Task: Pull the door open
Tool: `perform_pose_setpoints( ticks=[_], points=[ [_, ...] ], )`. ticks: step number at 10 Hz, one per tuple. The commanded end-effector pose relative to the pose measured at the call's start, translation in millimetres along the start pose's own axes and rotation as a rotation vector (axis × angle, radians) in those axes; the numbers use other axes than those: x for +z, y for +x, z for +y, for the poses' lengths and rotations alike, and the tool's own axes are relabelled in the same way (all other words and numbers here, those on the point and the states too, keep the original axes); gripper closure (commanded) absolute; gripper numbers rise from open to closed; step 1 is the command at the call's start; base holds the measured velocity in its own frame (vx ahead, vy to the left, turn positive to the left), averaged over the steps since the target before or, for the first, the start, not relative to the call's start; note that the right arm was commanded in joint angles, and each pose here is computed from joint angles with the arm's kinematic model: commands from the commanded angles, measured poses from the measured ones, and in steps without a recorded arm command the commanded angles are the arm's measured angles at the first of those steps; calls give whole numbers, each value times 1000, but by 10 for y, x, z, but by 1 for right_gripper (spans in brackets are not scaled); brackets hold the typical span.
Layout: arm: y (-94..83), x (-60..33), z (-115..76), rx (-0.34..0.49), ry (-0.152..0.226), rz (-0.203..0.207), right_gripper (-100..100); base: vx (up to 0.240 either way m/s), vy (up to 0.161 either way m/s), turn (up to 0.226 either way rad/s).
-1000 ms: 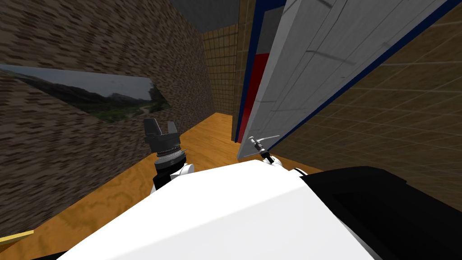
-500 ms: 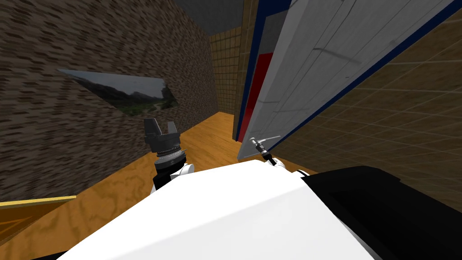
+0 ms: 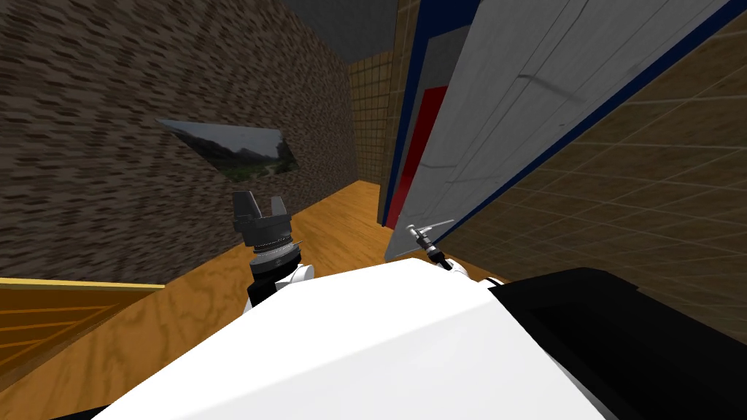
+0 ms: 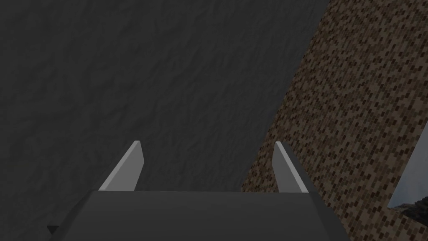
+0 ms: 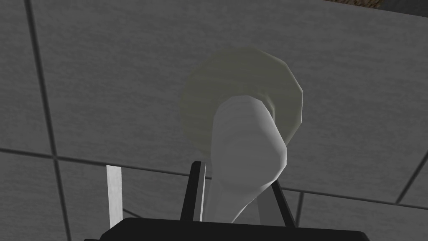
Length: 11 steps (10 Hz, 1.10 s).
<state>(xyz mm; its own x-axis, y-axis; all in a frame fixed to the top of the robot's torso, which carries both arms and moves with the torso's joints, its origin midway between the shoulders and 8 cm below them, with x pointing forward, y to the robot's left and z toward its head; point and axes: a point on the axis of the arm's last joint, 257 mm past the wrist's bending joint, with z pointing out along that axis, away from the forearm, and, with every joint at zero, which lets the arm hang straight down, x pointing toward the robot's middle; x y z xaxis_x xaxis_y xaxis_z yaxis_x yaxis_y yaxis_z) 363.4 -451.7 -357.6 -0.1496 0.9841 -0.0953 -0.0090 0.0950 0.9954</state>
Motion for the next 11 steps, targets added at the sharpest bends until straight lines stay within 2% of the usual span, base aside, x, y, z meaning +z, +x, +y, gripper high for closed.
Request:
perform_pose_setpoints(
  ticks=[1, 2, 3, 8, 10, 11],
  points=[
    [-48, -67, 21, -6, -6, 3, 100, -143, -64, 106],
    [-6, -40, -4, 0, -1, 5, 100, -58, -22, 24],
    [-7, -94, -11, 1, -1, 10, 100, -140, -98, 198],
    [-46, -217, 3, -3, -5, 20, 100, -201, -91, 168],
    [-50, -232, 5, -3, -5, 21, 100, -107, -44, 54],
    [-63, -272, 11, -5, -7, 24, 100, -171, -74, 200]
  ],
)
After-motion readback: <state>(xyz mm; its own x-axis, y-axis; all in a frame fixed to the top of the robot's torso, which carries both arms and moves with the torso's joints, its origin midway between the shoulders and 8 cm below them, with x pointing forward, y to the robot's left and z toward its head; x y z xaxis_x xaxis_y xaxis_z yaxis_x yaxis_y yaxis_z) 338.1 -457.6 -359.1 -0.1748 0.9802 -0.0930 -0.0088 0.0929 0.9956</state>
